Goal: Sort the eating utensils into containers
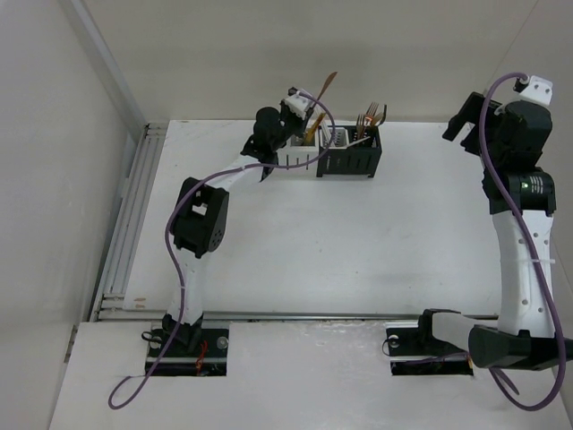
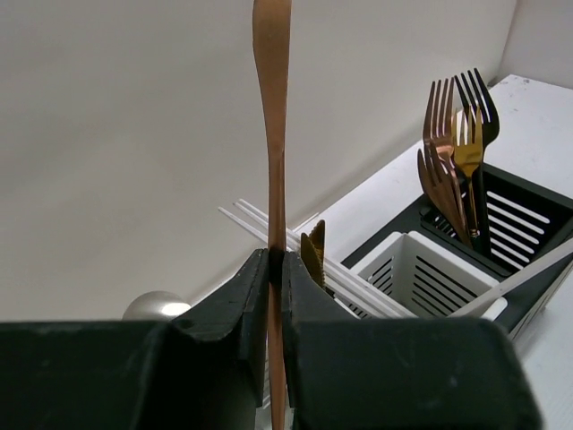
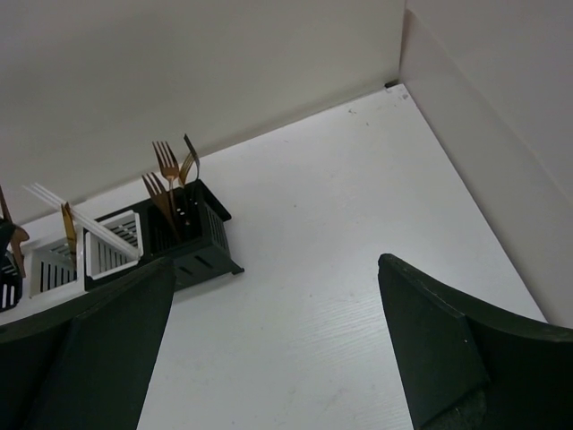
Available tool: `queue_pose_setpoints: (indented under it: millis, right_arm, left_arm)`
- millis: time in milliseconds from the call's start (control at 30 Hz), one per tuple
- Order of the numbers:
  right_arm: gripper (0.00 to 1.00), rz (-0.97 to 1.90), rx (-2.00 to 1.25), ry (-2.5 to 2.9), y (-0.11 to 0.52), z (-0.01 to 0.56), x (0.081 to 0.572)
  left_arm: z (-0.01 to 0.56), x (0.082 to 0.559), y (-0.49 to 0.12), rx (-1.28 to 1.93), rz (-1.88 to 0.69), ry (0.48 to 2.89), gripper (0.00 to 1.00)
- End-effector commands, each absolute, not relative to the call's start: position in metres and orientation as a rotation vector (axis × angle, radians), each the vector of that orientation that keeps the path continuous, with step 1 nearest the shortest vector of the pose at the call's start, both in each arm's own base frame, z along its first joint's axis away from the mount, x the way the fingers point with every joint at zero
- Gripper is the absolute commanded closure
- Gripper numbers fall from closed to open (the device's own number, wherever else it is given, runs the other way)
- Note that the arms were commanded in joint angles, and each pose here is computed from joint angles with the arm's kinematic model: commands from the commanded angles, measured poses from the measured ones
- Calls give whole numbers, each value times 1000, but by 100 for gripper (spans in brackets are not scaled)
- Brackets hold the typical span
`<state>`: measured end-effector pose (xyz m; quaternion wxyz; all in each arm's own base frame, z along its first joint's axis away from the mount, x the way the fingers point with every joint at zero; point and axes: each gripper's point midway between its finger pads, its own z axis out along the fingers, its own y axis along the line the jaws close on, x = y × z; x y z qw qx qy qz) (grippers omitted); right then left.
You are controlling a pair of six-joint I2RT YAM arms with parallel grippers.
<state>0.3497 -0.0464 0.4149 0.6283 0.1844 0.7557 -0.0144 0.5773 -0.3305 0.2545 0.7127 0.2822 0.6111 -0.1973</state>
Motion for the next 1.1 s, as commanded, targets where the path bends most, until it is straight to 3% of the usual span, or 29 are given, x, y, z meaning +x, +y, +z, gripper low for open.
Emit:
queue_pose_setpoints:
  millis: [0, 400, 433, 600, 633, 867, 1067]
  right_arm:
    - [1, -7, 415, 1627, -47, 449, 353]
    - [1, -23, 397, 1629, -48, 454, 356]
    - [1, -15, 390, 1631, -46, 454, 356]
    - [1, -16, 377, 1643, -45, 450, 357]
    - [1, -5, 368, 1645, -43, 450, 357]
    - [1, 29, 289, 1662, -33, 447, 364]
    - [0, 72, 271, 1895, -24, 385, 395]
  left_arm:
    - [303, 575, -335, 639, -438, 1197, 100]
    - [235, 593, -338, 647, -416, 1300, 100]
    - [234, 592, -334, 634, -403, 1311, 97]
    - [249, 583, -321, 632, -346, 1307, 48]
    - [257, 586, -313, 614, -330, 1301, 44]
    - [312, 565, -302, 569, -356, 1275, 29]
    - [383, 550, -272, 392, -304, 1257, 22]
